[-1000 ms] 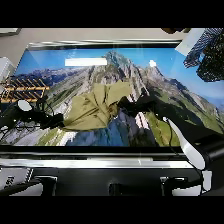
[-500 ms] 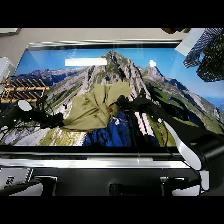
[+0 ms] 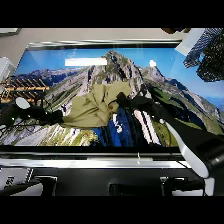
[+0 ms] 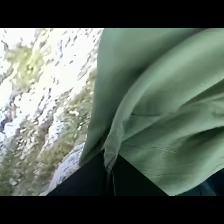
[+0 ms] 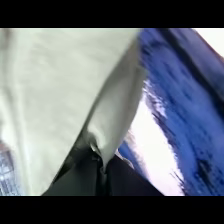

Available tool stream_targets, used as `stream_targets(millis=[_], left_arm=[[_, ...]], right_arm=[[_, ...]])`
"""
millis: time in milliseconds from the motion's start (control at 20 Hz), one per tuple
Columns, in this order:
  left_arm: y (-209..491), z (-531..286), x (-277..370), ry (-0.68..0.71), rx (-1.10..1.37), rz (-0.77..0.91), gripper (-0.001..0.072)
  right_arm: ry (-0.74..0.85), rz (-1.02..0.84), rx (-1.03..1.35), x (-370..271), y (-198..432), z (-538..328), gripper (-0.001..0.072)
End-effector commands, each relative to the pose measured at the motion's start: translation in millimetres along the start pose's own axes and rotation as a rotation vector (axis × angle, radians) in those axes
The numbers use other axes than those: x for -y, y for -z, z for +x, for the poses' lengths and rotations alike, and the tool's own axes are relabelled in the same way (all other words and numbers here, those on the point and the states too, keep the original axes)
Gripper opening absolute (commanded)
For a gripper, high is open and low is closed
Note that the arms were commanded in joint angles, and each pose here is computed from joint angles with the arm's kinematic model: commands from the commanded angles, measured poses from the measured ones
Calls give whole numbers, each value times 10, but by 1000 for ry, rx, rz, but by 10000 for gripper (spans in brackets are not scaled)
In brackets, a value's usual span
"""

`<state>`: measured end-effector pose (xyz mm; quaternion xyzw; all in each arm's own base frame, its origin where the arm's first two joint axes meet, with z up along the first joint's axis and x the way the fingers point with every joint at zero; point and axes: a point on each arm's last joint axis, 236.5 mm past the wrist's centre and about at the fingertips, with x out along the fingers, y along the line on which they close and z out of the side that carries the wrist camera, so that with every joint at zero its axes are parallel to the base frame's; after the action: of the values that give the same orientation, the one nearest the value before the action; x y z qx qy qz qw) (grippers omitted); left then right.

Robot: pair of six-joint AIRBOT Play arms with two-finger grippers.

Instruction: Fold the clothes and pants, and hang the long-sleeved shirts on hangers.

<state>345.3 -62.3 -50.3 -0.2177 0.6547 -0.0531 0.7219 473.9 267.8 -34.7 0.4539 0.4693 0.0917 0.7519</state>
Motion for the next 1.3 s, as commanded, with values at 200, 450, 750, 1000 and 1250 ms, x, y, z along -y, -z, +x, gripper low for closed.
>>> stream_targets(millis=[200,450,750,1000,1250], left_arm=[[-939,-1554,971,157,435,165,16],[-844,-3337,1746,271,806,327,17],[-2,-4252,1878,310,952,306,17],[321,-4141,1521,183,874,218,16],[241,-2908,1228,154,483,115,17]], right_arm=[[-201,-276,174,-1066,-693,-1653,27],[-371,-576,323,-2107,-415,-3265,28],[-424,-725,472,-2379,274,-4735,28],[-336,-602,581,-2108,216,-5099,28],[-34,-456,229,-1452,40,-3954,29]])
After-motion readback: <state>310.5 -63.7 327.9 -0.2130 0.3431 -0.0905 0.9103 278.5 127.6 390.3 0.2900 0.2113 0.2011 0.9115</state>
